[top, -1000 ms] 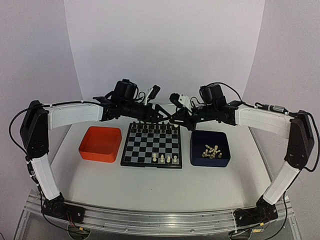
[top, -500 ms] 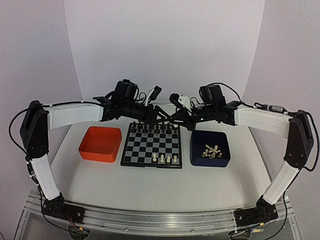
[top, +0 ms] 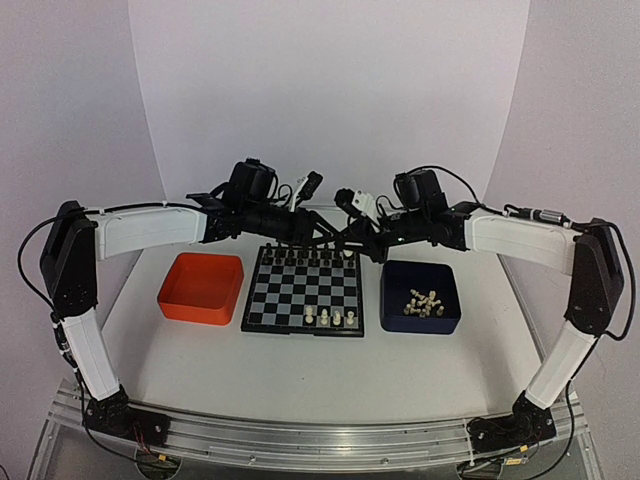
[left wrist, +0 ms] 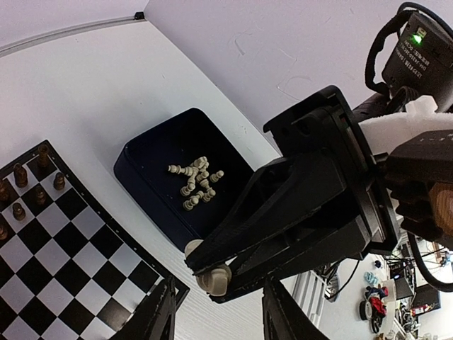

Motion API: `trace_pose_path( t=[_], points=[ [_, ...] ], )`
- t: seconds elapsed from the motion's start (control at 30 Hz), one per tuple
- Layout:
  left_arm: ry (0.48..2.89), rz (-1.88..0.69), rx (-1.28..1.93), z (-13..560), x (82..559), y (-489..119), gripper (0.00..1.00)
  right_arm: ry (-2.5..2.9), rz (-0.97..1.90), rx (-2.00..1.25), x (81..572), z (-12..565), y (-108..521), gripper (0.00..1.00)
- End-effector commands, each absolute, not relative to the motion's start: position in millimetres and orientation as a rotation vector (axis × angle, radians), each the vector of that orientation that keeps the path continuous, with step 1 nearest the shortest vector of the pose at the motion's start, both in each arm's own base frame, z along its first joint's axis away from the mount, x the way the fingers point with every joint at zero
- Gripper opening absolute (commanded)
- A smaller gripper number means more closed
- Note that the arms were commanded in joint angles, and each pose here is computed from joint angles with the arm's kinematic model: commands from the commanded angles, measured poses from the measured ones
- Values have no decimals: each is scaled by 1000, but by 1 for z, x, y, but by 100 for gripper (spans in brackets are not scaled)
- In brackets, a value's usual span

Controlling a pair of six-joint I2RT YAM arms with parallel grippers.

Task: Set up the chess pieces on the board
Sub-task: Place the chess piece on the chessboard.

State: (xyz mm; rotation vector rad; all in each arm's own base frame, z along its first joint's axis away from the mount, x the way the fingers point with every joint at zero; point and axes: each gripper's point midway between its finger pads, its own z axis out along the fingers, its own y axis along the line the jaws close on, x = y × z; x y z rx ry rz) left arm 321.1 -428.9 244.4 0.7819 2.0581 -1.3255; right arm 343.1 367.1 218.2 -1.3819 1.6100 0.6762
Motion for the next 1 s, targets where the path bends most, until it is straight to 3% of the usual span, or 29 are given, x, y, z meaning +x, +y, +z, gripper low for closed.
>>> trace_pose_path(
  t=[0.0, 0.33, 0.97],
  points=[
    [2004, -1325, 808, 261, 325, -433, 37, 1561, 677, -1388, 346, 233, 377, 2],
    [2028, -1312, 819, 254, 325, -433, 25, 1558, 658, -1384, 348, 236, 377, 2],
    [2036, -1314, 834, 250, 331, -440, 13, 1533, 664, -1424, 345, 232, 384, 3]
  ],
)
